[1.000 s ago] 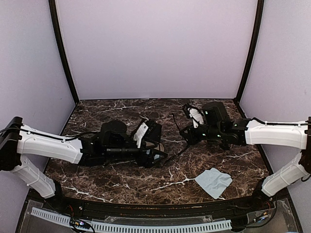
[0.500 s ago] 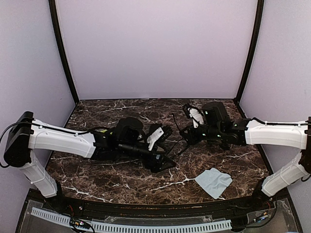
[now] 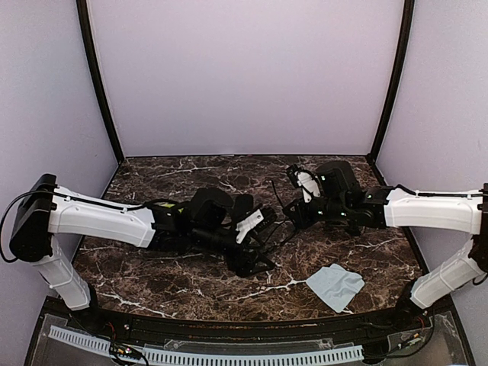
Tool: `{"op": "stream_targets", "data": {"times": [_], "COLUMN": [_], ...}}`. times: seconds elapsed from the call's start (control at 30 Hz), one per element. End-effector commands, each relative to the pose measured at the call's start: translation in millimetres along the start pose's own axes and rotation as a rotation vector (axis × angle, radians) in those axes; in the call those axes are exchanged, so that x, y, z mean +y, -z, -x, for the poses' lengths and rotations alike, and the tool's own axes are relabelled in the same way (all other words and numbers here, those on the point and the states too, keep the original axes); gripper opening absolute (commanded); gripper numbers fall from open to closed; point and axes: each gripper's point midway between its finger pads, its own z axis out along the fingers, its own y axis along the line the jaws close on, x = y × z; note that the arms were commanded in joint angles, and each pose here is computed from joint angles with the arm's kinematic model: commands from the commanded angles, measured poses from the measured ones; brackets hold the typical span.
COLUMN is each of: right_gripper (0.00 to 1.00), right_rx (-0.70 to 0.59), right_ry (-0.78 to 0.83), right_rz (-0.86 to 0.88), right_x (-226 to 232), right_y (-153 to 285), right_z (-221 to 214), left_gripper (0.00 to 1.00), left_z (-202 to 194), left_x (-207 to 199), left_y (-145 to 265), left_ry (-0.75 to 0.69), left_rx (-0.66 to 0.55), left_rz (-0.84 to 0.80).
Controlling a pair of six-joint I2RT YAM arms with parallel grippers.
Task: Organize the sunglasses
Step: Fold the left temple of the sunglasses on the sunglasses.
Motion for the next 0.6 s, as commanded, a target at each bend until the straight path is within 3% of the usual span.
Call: {"op": "stream_targets", "data": {"times": [0.0,0.4,0.57], "right_gripper": [0.00,0.00,0.00], "right_rx": [-0.054,-0.058,-0.043], "right_ry": [-0.019,-0.070,-0.072], "right_rz": [0.024,0.068,0.062], "right_x": [6,9,7], "right_y": [2,5,3], "right_z": [15,15,9], "left_gripper": [0.75,0.62,0.79], "left_z": [5,-8,-7], "left_x": [2,9,17], "left_y": [11,9,18], "left_ry": [-0.018,-0.032,-0.067], "left_rx": [-0.035,-0.019,-0.054], "left_rz": [0.048,0.086,0.161]}}
